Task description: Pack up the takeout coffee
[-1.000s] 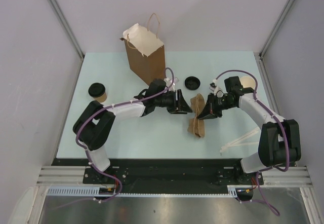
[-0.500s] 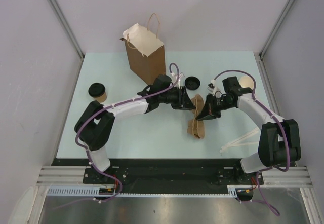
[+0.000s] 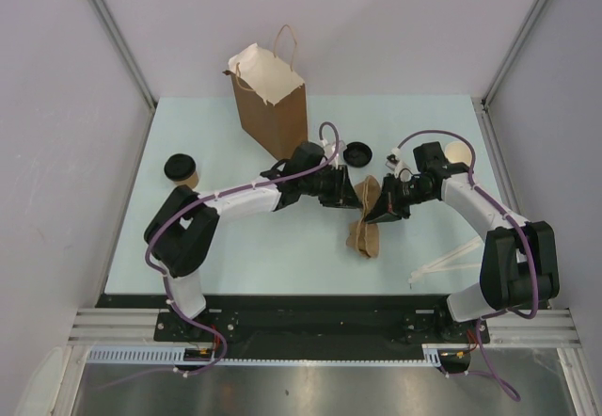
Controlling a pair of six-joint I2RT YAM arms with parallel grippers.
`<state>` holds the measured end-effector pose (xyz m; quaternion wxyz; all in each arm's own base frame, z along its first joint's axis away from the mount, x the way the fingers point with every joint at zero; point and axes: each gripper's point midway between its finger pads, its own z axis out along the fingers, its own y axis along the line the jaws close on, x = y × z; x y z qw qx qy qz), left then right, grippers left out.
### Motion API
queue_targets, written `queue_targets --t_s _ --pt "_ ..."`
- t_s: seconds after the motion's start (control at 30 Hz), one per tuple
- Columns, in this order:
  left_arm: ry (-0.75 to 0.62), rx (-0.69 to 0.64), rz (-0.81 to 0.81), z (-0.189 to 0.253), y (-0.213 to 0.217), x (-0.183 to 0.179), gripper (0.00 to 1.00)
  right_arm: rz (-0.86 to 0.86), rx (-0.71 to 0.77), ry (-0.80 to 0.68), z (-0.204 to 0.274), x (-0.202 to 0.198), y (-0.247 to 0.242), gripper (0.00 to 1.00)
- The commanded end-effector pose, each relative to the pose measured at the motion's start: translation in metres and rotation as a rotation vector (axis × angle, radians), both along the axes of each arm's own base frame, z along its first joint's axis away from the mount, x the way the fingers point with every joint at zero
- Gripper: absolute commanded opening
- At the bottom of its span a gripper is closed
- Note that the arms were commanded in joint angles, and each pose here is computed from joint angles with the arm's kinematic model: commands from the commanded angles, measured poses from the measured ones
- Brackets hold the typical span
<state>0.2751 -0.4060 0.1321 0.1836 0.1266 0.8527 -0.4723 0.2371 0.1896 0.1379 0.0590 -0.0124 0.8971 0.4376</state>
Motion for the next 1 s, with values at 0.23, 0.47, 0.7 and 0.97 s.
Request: queue_targets --t_s 0.23,0.47,0.7,0.97 --pt "-0.056 -0.068 -0.036 0.022 -0.014 0.0 0.34 0.013 0.033 -0.037 0.012 0.0 0.005 0.0" --pt "-0.039 -0.106 -0.055 0.025 -0.014 -0.007 0.36 0.006 0.034 -0.029 0.012 0.001 0.004 0.0" --pt "-0.042 -0.059 -0.034 0.017 -0.011 -0.003 0.31 0.007 0.042 -0.035 0.015 0.0 0.004 0.0" --pt "-0.047 -0.01 -0.007 0.008 -0.009 0.005 0.19 0.028 0.054 -0.042 0.018 -0.004 0.008 0.0"
